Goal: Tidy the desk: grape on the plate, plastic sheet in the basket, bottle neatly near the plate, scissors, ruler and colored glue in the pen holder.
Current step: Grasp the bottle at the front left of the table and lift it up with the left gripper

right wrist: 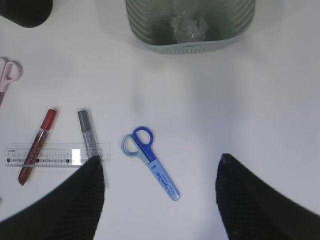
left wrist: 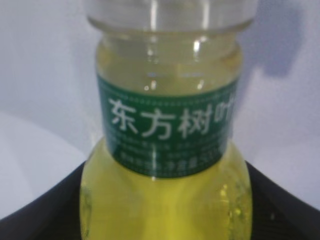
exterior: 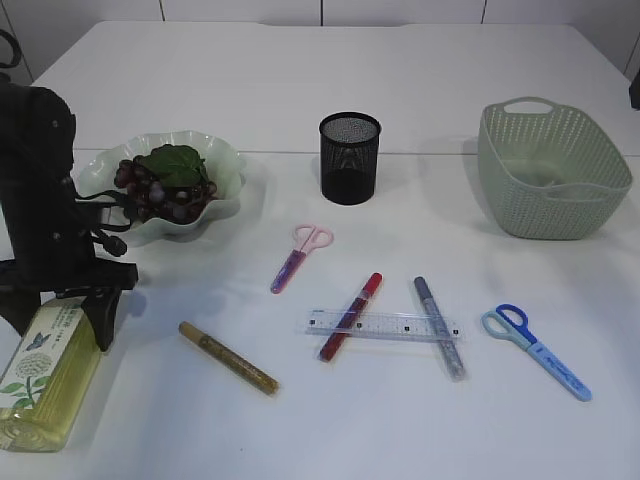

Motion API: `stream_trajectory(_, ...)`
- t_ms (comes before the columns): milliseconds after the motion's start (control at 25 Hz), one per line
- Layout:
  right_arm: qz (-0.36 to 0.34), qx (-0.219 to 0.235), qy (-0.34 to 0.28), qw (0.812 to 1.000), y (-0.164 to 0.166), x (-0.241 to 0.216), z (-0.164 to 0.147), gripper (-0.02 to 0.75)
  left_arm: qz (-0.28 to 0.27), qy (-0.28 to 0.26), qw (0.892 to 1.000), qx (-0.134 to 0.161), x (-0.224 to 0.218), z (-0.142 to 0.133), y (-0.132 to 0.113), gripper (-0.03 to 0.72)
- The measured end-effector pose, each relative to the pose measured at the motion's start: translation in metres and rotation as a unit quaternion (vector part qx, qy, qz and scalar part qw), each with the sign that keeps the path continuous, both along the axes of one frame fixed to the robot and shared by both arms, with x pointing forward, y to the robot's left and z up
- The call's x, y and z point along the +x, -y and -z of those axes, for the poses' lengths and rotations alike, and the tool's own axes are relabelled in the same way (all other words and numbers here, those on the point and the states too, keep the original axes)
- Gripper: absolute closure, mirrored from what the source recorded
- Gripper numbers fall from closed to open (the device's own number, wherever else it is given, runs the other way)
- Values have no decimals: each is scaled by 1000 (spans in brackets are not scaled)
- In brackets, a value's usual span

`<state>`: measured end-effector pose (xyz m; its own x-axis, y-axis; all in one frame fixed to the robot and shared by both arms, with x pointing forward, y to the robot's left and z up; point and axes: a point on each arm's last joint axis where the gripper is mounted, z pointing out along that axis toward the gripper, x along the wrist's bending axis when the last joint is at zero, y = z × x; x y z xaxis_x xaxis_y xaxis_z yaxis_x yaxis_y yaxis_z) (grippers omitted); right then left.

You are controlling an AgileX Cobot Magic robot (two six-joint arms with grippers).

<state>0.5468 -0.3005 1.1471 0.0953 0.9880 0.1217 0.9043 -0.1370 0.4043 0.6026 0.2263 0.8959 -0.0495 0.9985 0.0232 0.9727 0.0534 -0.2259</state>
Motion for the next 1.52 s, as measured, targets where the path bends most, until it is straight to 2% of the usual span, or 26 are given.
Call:
stream_trajectory(360,0,0,0,1000,0,0,0,195,0,-9,1000,1,0,0,0,242)
stream_trajectory(840,0,0,0,1000,0,0,0,195,0,-11,1000,1,-5,-1,0,250)
stream_trajectory(1040,0,0,0,1000,0,0,0,196,0,17,1000,-4,-21,-18,-3,251)
stream_trajectory(1160,0,0,0,1000,0,0,0,196,0,47,999,-10,-35,-37,-6,251)
stream_trajectory(1320,0,0,0,1000,0,0,0,196,-2,123,992,-25,-58,-70,-10,251)
stream_trajectory(1520,0,0,0,1000,0,0,0,196,-2,248,968,-45,-84,-107,-16,251)
